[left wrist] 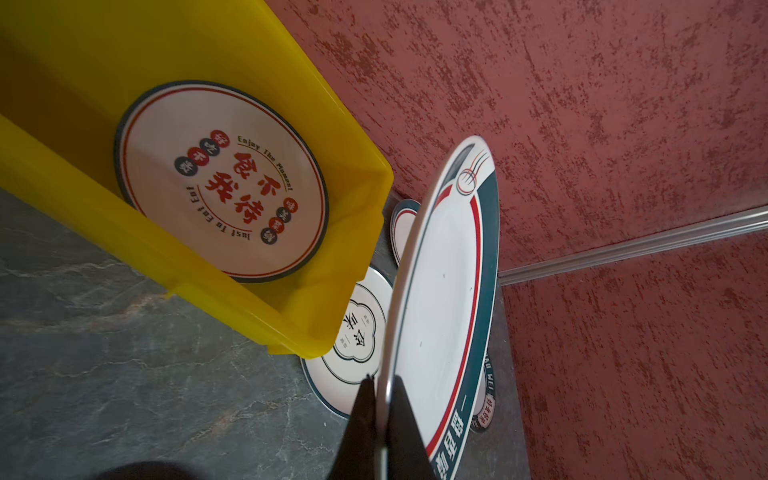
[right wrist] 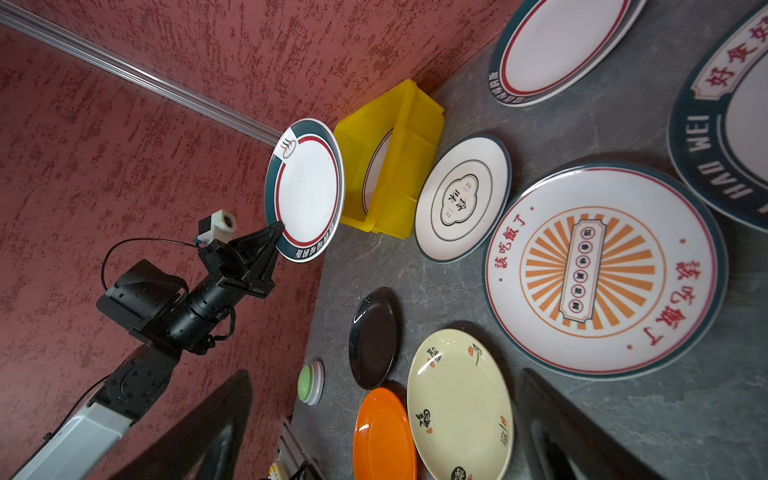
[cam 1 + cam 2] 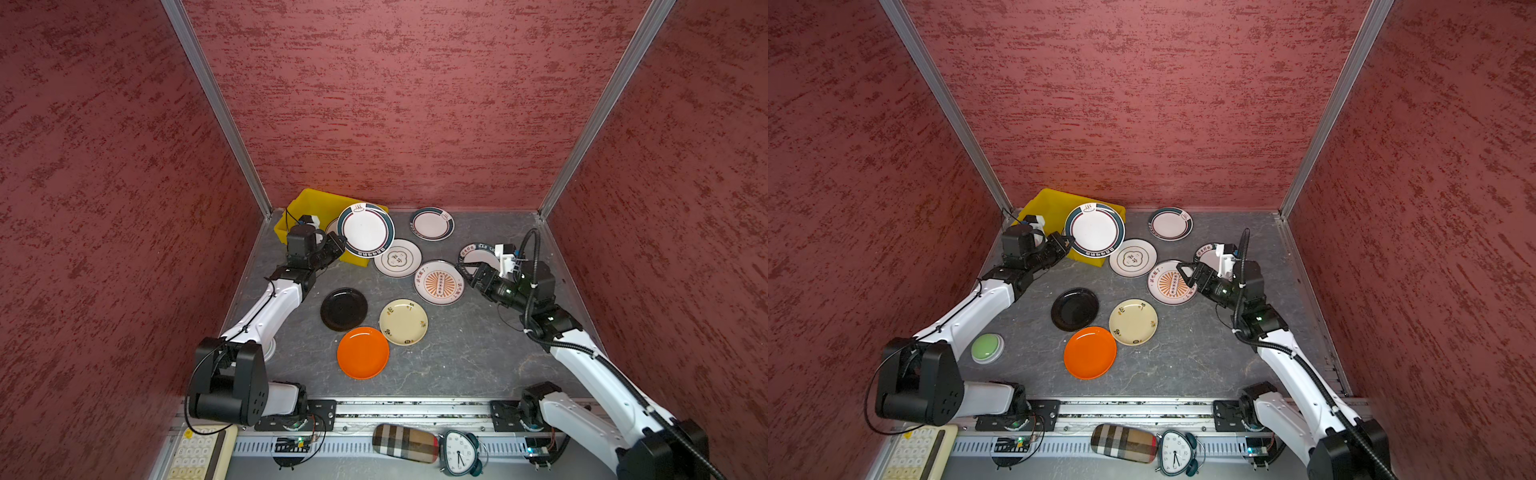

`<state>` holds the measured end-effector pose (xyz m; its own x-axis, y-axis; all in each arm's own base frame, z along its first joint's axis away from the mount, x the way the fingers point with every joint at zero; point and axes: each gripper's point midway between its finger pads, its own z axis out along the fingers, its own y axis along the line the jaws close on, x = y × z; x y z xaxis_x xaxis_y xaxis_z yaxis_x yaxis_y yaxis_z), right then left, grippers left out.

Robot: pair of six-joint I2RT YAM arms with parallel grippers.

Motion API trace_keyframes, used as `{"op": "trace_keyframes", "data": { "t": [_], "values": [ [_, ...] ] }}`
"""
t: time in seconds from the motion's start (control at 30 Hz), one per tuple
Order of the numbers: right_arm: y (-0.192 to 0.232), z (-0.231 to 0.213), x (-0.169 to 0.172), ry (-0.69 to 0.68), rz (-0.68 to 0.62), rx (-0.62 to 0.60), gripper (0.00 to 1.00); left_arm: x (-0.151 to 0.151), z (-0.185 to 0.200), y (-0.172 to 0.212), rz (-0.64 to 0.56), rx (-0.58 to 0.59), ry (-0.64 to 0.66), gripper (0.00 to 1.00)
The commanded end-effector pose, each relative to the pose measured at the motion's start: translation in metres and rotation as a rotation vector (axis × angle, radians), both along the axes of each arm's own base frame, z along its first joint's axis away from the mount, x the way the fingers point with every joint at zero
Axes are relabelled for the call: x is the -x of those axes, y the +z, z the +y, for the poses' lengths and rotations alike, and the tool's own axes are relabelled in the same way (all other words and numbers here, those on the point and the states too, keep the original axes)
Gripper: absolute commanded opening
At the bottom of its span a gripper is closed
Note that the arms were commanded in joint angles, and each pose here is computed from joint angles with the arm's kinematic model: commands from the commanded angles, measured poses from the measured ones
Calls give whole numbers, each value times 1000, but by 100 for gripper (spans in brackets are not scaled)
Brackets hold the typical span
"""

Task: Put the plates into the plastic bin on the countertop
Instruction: 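Carry the plate into the yellow bin with the left gripper while the right gripper withdraws, then lower the plate into the bin and open the left gripper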

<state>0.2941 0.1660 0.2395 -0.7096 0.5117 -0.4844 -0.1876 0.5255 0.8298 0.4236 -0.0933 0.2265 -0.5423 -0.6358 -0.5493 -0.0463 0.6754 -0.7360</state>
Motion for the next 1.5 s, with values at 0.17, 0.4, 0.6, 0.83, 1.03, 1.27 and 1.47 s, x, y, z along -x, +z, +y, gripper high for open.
{"op": "trace_keyframes", "data": {
  "t": [0.17,0.4,0.6,0.83,1.03,1.27,1.47],
  "values": [
    [0,-7,15,-21,-64,-33,99,-25,34,32,-65,-160,107,0],
    [-4,-9,24,-4,-54,12,99,-58,63,17,4,-317,184,0],
    [-12,-12,30,-23,-44,-23,99,-85,70,-2,71,-411,196,0],
    [-15,-15,36,-45,-35,-55,99,-113,76,-23,140,-465,200,0],
    [-23,-16,39,-53,-2,-83,99,-129,75,-43,210,-534,181,0],
    [-31,-19,39,-75,16,-91,99,-145,71,-60,253,-531,148,0],
    [-29,-18,36,-76,15,-77,99,-153,65,-74,283,-533,118,8]
  ]
}}
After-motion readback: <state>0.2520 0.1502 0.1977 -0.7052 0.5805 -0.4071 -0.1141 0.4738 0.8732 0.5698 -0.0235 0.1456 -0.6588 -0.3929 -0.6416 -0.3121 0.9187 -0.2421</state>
